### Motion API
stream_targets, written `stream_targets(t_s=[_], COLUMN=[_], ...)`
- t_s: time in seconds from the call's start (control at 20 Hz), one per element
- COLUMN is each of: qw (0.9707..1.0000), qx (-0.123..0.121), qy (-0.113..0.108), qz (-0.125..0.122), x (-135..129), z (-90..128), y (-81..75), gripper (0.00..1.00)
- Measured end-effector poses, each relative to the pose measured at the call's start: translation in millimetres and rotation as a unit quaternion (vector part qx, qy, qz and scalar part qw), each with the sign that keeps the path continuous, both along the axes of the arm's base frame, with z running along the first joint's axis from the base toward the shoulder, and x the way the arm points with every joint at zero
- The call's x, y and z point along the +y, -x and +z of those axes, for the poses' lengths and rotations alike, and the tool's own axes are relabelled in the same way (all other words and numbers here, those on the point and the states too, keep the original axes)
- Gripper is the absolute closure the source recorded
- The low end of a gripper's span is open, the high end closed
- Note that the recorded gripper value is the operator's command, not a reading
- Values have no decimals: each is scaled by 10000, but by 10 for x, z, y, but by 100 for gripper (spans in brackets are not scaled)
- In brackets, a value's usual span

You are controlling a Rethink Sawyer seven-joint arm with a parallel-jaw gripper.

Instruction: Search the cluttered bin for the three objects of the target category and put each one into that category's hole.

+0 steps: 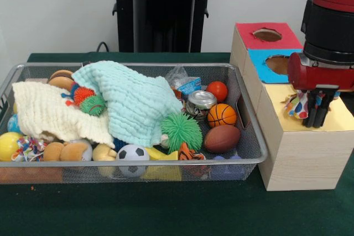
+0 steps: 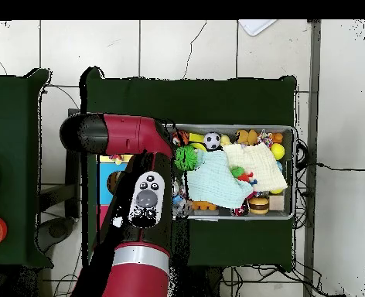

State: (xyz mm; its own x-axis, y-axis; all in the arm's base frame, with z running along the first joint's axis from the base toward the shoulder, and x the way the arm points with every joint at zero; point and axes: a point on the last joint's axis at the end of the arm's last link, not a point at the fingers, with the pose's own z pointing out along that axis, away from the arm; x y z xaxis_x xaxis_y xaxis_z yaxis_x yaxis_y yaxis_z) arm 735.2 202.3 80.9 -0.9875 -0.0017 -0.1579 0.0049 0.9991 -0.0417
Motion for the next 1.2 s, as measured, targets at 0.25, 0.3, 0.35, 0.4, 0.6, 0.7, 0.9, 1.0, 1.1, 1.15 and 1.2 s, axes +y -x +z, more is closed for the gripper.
stream_targets(t_s=[0.25, 0.3, 0.35, 0.4, 0.6, 0.7, 0.9, 1.0, 1.1, 1.15, 1.2], qw=[10000, 10000, 10000, 10000, 10000, 10000, 9999, 9998, 9997, 9997, 9997], qx=[1, 1, 1, 1, 18, 40, 168, 215, 215, 219, 222], qy=[-8, -9, -10, -11, -13, -15, -38, -53, -67, -70, -72], qz=[-6, -8, -9, -10, -11, -12, -16, -14, -16, -19, -23], x=[1, 1, 1, 1, 1, 1, 9, 18, 25, 23, 21], z=[-4, -3, -3, -4, 0, 4, 33, 54, 95, 112, 128], y=[-2, -3, -3, -4, 0, 5, 38, 54, 74, 88, 99], gripper=[100, 100, 100, 100, 100, 100, 100, 100, 100, 100, 100])
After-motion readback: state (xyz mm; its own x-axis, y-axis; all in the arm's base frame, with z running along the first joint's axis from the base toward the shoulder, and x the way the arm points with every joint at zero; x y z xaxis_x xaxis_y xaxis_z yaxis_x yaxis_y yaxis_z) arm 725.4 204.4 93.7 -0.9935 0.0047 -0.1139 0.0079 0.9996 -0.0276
